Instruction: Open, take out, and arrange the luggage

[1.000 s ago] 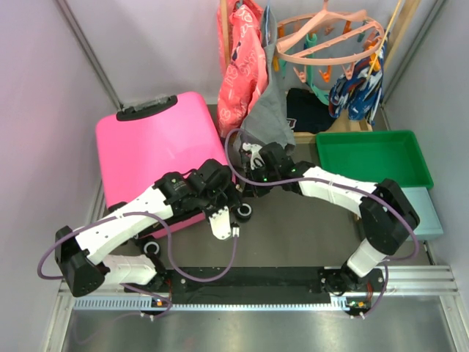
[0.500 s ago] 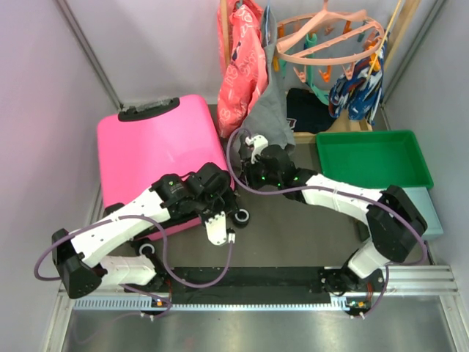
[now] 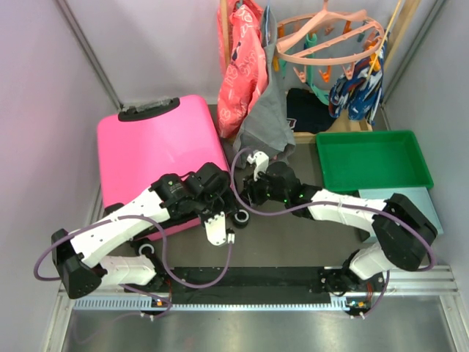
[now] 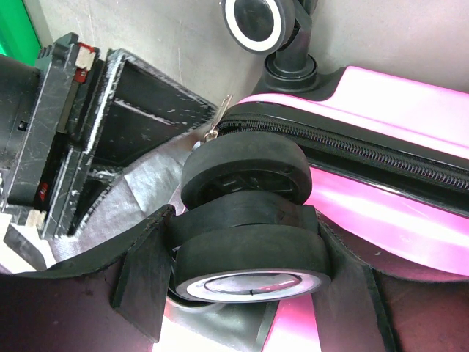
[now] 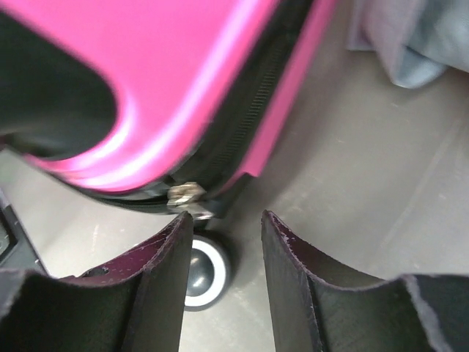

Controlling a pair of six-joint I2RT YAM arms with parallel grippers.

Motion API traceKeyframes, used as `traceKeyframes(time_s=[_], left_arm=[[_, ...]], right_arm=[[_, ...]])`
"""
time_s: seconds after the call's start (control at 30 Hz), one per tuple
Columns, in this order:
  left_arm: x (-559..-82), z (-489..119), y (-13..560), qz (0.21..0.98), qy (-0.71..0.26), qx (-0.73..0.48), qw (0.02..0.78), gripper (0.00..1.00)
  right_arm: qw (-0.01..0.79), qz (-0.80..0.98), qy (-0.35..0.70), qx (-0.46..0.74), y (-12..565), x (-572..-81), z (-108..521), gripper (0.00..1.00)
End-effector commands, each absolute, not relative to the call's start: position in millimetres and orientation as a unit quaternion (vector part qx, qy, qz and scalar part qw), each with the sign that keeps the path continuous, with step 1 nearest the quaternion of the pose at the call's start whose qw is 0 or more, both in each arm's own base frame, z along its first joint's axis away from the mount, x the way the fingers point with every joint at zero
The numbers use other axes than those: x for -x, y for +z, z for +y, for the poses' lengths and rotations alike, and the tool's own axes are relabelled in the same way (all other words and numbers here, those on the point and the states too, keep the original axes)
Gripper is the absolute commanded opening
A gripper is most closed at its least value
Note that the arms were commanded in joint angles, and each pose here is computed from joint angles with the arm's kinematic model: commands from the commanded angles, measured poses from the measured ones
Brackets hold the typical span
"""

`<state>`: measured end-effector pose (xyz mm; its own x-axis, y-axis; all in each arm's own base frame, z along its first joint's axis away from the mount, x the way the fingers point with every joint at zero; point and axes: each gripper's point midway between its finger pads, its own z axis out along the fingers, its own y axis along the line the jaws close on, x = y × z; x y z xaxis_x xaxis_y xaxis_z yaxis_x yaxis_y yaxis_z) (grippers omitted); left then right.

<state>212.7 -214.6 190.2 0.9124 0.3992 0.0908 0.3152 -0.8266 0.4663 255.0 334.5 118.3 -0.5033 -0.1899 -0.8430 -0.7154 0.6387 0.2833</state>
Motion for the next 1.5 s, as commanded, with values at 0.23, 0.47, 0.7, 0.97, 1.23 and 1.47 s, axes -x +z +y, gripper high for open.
traceKeyframes(time_s=[0.23, 0.47, 0.7, 0.97, 1.23, 1.47], left_arm=[[-204.8, -211.2, 218.1, 0.231, 0.081, -0.931, 0.27, 0.0], [-204.8, -210.8, 220.7, 0.229, 0.083, -0.932, 0.27, 0.0], [-205.0, -210.6, 221.7, 0.229, 0.084, -0.931, 0.272, 0.0], [-205.0, -210.2, 223.1, 0.226, 0.086, -0.931, 0.273, 0.0], [-205.7, -211.6, 223.1, 0.223, 0.087, -0.932, 0.274, 0.0], [-205.8, -211.8, 223.2, 0.22, 0.088, -0.932, 0.273, 0.0]], right_arm=[[0.454, 0.76, 0.355, 0.3, 160.5, -253.2, 367.1, 0.43], [0.457, 0.787, 0.313, 0.271, 154.1, -267.3, 356.7, 0.24], [0.461, 0.794, 0.296, 0.264, 152.2, -269.7, 347.5, 0.2], [0.454, 0.787, 0.312, 0.277, 153.2, -274.2, 343.0, 0.23], [0.45, 0.785, 0.312, 0.288, 149.3, -295.2, 321.3, 0.25], [0.45, 0.661, 0.393, 0.454, 170.0, -246.7, 342.5, 0.42]])
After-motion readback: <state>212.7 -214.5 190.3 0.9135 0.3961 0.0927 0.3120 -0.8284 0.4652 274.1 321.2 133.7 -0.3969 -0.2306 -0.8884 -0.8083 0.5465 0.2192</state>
